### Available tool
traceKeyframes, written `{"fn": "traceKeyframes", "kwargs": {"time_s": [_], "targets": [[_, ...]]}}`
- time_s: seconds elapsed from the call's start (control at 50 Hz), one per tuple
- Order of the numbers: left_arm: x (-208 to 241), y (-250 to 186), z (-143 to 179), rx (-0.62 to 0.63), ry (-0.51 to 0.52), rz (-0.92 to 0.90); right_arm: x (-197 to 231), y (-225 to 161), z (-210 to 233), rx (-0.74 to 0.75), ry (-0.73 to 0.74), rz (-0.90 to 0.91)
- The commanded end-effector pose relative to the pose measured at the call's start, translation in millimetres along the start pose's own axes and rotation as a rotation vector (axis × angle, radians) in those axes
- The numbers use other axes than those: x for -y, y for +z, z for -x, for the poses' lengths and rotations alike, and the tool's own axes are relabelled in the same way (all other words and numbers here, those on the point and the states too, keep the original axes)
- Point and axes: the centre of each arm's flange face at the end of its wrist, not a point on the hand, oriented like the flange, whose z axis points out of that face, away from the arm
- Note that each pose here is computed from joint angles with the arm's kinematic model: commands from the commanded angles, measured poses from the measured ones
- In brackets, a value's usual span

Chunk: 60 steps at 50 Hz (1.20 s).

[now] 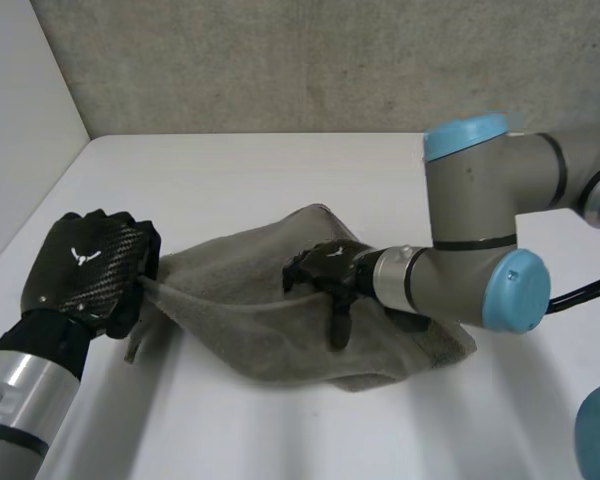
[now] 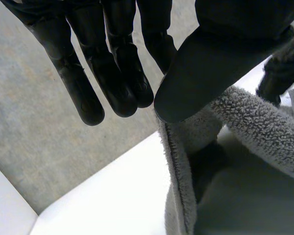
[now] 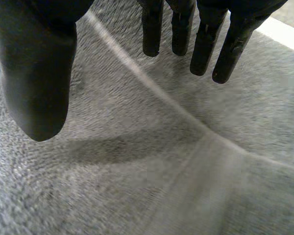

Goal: Fold the towel.

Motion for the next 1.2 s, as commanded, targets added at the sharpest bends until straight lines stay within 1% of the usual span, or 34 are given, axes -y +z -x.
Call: {"fn": "traceKeyframes", "kwargs": {"time_s": [0.02,0.2,0.32,0.44,0.52,0.54,0.6,0.64,0.66,0.68,0.7,0.72,0.74,0.76,0.78,0.8,0.82,0.84,0.86,0.88,0.9,0.92,0.96,0.98,1.02,1.04,1.06,1.08,1.1,1.12,1.14,1.16,1.18,1.2], "targets": [[12.6,-12.4,2.0,0.013,0.004,-0.064,-8.8,16.1,20.5,0.050,-0.022,0.019],[13.8,-17.2,2.7,0.020,0.008,-0.075,-12.3,25.0,29.7,0.072,-0.034,0.023],[10.2,-12.6,5.4,0.033,0.038,-0.063,-6.5,25.1,28.2,0.064,-0.047,0.003],[6.7,7.6,21.0,0.104,0.073,-0.078,7.9,23.6,21.2,0.031,-0.064,-0.046],[14.8,29.1,33.8,0.155,0.086,-0.150,22.7,20.2,8.7,-0.007,-0.080,-0.101],[14.8,29.2,33.8,0.155,0.086,-0.150,29.7,18.0,1.2,-0.031,-0.087,-0.126],[21.8,47.3,36.7,0.148,0.094,-0.196,40.1,14.1,-8.2,-0.065,-0.099,-0.163],[33.1,69.7,40.8,0.138,0.100,-0.246,69.2,2.4,-32.6,-0.189,-0.140,-0.270],[33.2,69.8,40.8,0.138,0.100,-0.246,69.4,2.3,-32.8,-0.190,-0.140,-0.271],[39.8,84.8,44.2,0.138,0.105,-0.273,88.4,-7.0,-47.4,-0.280,-0.164,-0.348],[39.9,84.9,44.3,0.138,0.105,-0.273,109.3,-19.1,-62.0,-0.378,-0.195,-0.438],[48.0,100.7,47.6,0.143,0.106,-0.305,109.5,-19.2,-62.1,-0.379,-0.195,-0.439],[59.5,117.0,50.0,0.150,0.108,-0.346,130.5,-34.3,-77.2,-0.482,-0.220,-0.537],[59.6,117.2,50.0,0.150,0.108,-0.346,152.9,-52.4,-88.5,-0.578,-0.243,-0.648],[74.6,134.4,55.0,0.168,0.107,-0.398,153.1,-52.6,-88.6,-0.579,-0.243,-0.649],[92.6,150.7,57.3,0.176,0.105,-0.458,175.0,-72.4,-95.4,-0.663,-0.264,-0.763],[92.8,150.9,57.3,0.176,0.105,-0.459,175.2,-72.6,-95.5,-0.664,-0.264,-0.764],[113.2,163.8,53.6,0.173,0.107,-0.528,192.1,-88.5,-97.5,-0.724,-0.286,-0.857],[113.4,163.9,53.6,0.173,0.107,-0.529,204.6,-101.8,-99.0,-0.773,-0.305,-0.931],[132.3,173.8,46.8,0.165,0.101,-0.594,204.8,-102.0,-99.0,-0.773,-0.305,-0.932],[148.5,183.5,47.7,0.183,0.095,-0.651,210.9,-108.7,-99.4,-0.802,-0.316,-0.972],[148.7,183.6,47.7,0.183,0.095,-0.652,213.2,-112.6,-98.7,-0.813,-0.322,-0.988],[166.5,199.1,53.3,0.240,0.079,-0.728,209.2,-110.9,-97.7,-0.808,-0.325,-0.962],[166.6,199.1,53.3,0.240,0.079,-0.728,209.1,-110.9,-97.7,-0.808,-0.325,-0.962],[164.9,205.2,55.1,0.259,0.070,-0.726,184.4,-93.0,-95.2,-0.783,-0.335,-0.813],[156.1,210.2,54.2,0.264,0.065,-0.703,184.2,-92.9,-95.2,-0.783,-0.335,-0.812],[145.4,213.2,52.4,0.264,0.061,-0.670,164.1,-79.4,-90.4,-0.751,-0.347,-0.697],[145.3,213.2,52.4,0.264,0.061,-0.669,142.4,-66.9,-84.7,-0.715,-0.363,-0.575],[127.5,213.5,45.8,0.244,0.060,-0.613,142.2,-66.8,-84.6,-0.714,-0.363,-0.574],[102.3,211.3,38.8,0.217,0.060,-0.535,117.9,-55.0,-79.1,-0.673,-0.380,-0.450],[102.1,211.2,38.7,0.216,0.060,-0.534,117.6,-54.9,-79.0,-0.673,-0.380,-0.449],[76.5,206.8,30.9,0.185,0.062,-0.460,92.4,-44.0,-72.6,-0.623,-0.389,-0.333],[76.2,206.8,30.8,0.184,0.062,-0.459,67.4,-34.9,-66.2,-0.575,-0.391,-0.230],[51.5,200.3,23.8,0.159,0.064,-0.386,67.1,-34.9,-66.2,-0.574,-0.391,-0.229]]}}
